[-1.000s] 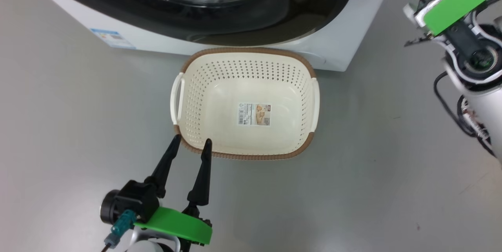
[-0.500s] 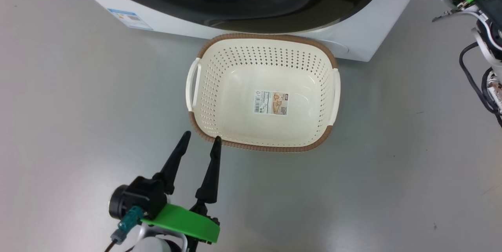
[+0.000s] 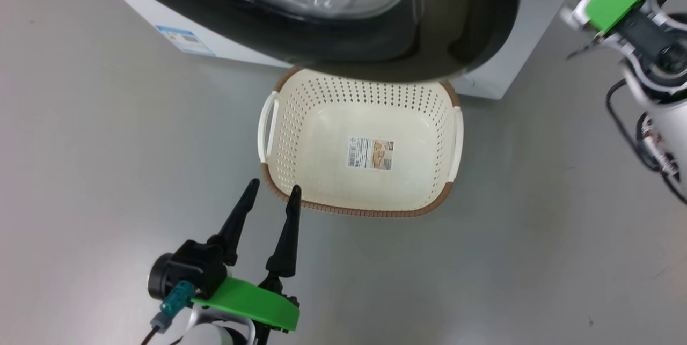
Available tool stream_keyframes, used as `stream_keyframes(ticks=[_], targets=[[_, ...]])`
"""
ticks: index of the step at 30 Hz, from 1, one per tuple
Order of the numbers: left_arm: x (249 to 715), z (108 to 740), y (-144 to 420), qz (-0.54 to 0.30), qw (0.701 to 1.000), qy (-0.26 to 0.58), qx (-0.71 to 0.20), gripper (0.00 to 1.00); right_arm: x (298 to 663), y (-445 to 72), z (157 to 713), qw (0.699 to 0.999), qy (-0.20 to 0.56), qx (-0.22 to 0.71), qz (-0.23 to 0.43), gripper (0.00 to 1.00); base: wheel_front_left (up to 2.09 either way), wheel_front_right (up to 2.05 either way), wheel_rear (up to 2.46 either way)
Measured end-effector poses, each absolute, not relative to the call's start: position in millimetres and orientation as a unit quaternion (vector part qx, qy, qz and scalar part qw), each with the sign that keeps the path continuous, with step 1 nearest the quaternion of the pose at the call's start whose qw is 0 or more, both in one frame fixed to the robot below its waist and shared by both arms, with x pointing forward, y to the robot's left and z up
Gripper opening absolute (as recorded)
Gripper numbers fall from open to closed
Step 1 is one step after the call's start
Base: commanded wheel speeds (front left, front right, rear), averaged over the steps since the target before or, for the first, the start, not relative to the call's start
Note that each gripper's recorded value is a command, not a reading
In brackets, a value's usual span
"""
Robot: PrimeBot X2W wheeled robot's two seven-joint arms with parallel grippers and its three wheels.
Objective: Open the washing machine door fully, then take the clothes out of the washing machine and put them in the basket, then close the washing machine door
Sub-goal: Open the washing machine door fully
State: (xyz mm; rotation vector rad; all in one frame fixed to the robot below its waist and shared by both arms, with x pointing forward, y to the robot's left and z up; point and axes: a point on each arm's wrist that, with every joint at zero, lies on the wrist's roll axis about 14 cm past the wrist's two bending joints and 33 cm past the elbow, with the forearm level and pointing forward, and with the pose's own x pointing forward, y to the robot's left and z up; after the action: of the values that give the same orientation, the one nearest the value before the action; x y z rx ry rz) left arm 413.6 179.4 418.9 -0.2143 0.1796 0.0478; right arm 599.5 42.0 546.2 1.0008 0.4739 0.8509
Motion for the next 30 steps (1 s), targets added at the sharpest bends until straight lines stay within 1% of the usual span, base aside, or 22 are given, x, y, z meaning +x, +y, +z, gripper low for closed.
stream_keyframes(ticks=[6,12,21,30], targets=[[411,431,178,0.021,0.991,0.074,-0.107,1.0,576,47,546,0.764,0.232,0.453,0.397,0.0,0.0,0.0,0.0],[399,439,179,0.023,0.992,0.066,-0.103,1.0,545,53,547,0.757,0.25,0.442,0.411,0.0,0.0,0.0,0.0],[387,452,180,0.024,0.993,0.049,-0.104,1.0,499,67,557,0.735,0.269,0.436,0.443,0.0,0.0,0.0,0.0],[383,452,179,0.023,0.993,0.049,-0.107,1.0,484,72,554,0.725,0.283,0.432,0.455,0.0,0.0,0.0,0.0]])
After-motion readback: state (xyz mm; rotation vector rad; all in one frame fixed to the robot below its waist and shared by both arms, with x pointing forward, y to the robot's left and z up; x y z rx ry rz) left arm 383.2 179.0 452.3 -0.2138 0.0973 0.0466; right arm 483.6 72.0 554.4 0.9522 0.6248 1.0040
